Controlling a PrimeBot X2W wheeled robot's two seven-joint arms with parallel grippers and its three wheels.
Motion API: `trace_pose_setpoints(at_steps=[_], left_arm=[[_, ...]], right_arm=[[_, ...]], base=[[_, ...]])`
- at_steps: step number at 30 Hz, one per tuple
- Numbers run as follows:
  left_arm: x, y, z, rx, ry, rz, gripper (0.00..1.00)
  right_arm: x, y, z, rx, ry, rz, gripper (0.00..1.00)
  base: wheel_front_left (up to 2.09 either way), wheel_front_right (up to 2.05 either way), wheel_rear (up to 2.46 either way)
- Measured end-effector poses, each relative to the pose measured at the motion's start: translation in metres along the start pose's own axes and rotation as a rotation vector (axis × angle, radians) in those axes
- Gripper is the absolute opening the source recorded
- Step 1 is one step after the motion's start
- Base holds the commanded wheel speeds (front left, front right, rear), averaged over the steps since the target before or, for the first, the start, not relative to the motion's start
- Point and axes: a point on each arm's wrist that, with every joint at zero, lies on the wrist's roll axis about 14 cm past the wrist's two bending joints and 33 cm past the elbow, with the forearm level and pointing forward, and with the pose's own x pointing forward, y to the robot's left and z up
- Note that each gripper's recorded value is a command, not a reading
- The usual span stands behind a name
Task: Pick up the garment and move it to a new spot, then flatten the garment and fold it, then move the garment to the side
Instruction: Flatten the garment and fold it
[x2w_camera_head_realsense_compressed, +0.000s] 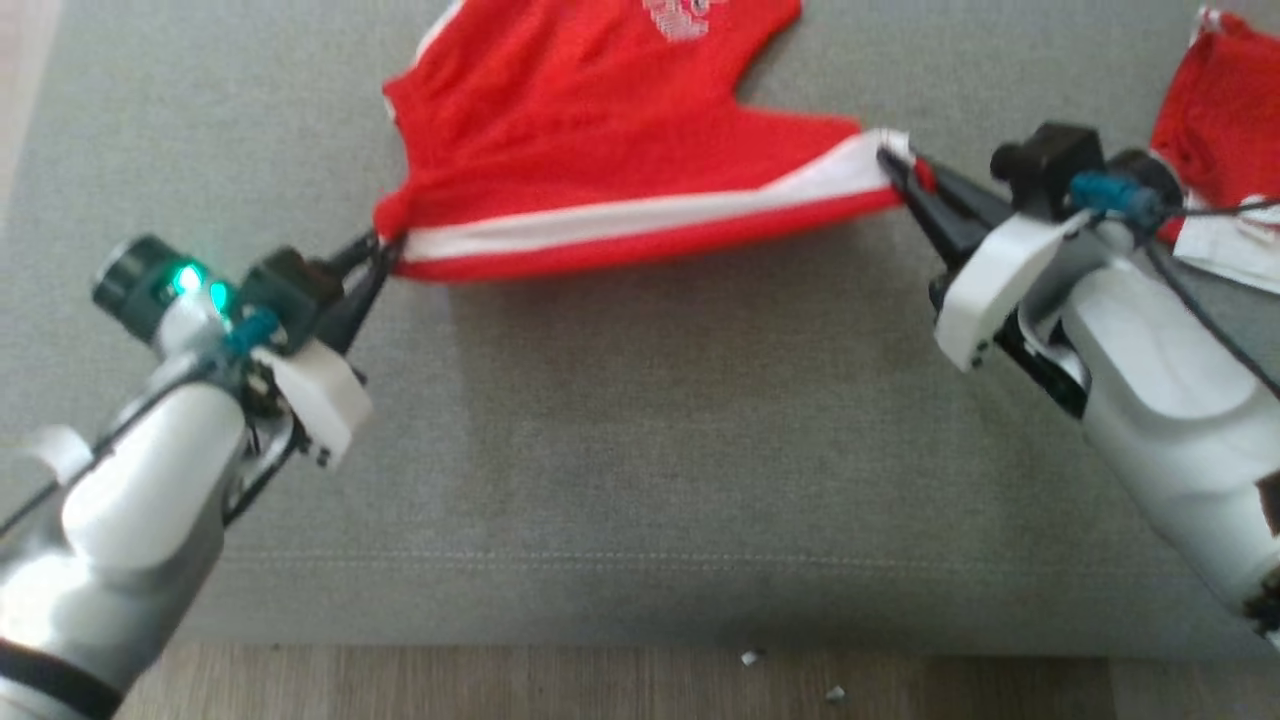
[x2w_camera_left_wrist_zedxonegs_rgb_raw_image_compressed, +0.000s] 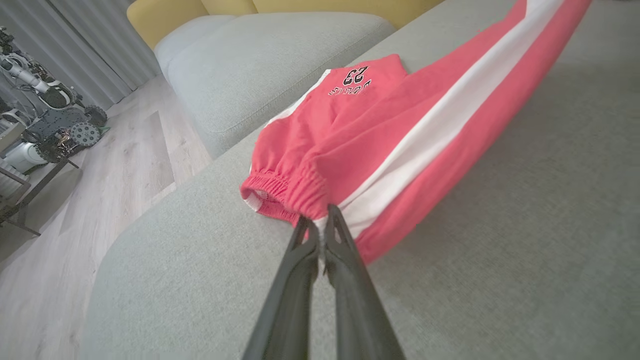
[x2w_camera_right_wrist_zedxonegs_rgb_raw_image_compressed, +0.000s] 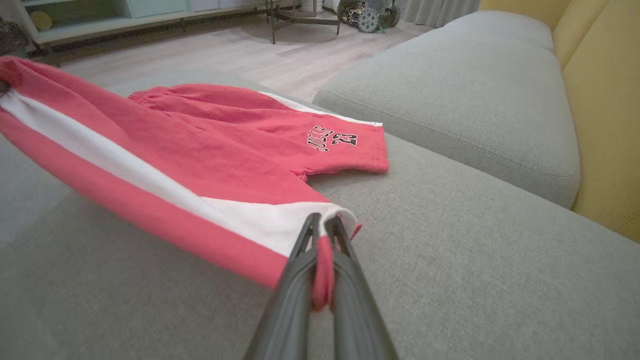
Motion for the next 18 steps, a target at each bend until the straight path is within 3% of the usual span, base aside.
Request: trace_pose_setpoints(at_steps=[10,18], left_arm=[[-0.033,-0.031,-0.005,0.008,0.015,-0.045,0.00],[-0.053,-0.059,-0.009,0.009,0.021,-0.105,0.00]], right_arm=[[-0.041,0.011,-0.052,-0.035,0.253,0.055,0.00],[-0.077,0.005,-0.062,-0.056,0.366,0.075,0.00]], base=[[0.00,0.00,0.00],[0.00,0.00,0.00]])
